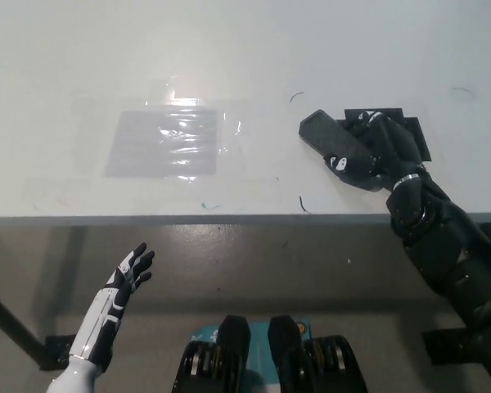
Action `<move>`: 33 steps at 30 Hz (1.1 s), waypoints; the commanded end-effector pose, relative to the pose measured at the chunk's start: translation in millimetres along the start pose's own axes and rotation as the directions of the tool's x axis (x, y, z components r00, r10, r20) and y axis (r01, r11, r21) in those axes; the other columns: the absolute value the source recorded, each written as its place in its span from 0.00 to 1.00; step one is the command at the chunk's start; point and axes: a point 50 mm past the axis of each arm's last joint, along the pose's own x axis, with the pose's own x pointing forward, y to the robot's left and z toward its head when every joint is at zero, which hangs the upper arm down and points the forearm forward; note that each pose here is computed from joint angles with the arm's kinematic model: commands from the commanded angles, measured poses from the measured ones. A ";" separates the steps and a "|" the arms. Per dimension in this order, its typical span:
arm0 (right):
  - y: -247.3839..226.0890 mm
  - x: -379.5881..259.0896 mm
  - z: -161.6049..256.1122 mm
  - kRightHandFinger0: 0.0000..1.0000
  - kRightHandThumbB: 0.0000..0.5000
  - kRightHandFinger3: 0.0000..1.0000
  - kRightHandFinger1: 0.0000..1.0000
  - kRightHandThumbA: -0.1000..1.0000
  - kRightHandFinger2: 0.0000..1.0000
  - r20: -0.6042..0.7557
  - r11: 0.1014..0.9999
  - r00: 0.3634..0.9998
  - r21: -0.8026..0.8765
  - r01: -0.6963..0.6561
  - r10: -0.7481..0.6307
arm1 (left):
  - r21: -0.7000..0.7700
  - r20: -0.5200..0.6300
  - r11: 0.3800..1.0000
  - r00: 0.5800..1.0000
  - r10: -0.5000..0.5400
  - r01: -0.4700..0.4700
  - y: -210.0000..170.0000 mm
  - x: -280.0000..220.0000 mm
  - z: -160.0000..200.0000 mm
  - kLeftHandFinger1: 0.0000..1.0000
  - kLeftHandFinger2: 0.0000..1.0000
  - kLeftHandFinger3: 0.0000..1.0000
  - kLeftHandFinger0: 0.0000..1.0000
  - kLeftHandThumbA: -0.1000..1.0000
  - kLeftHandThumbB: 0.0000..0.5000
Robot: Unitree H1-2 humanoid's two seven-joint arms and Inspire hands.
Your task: A whiteboard eraser is kept on the black marked spot on the table infront of the robot and the robot uses its right hand to swipe it back and forth on the table twice to clean it
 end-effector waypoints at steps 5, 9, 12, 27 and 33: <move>-32.9 -8.7 -50.7 0.00 0.32 0.41 0.04 0.70 0.16 -0.148 0.989 0.986 -0.137 0.056 -0.076 | 0.028 0.064 1.000 0.998 -0.008 0.007 6.3 6.4 10.8 1.00 1.00 1.00 1.00 1.00 0.79; -37.3 -9.6 -48.2 0.01 0.35 0.44 0.04 0.72 0.15 -0.140 0.984 0.985 -0.161 0.080 -0.103 | 0.019 0.063 1.000 0.998 -0.008 0.006 5.0 6.1 11.1 1.00 1.00 1.00 1.00 1.00 0.79; -37.4 -9.0 -40.9 0.04 0.36 0.41 0.07 0.73 0.14 -0.144 0.974 0.982 -0.207 0.094 -0.125 | 0.021 0.061 1.000 0.998 -0.008 0.007 5.0 4.5 10.6 1.00 1.00 1.00 1.00 1.00 0.79; -59.5 -41.8 27.8 1.00 0.99 1.00 1.00 1.00 1.00 0.088 0.995 0.991 0.018 0.098 -0.099 | 0.023 0.056 1.000 0.998 -0.009 0.008 4.5 4.2 9.2 1.00 1.00 1.00 1.00 1.00 0.80; -142.5 -110.3 99.6 1.00 0.91 1.00 1.00 1.00 1.00 0.425 0.910 0.815 0.302 0.284 -0.395 | 0.014 0.055 1.000 0.998 -0.011 0.010 4.0 5.6 9.4 1.00 1.00 1.00 1.00 1.00 0.83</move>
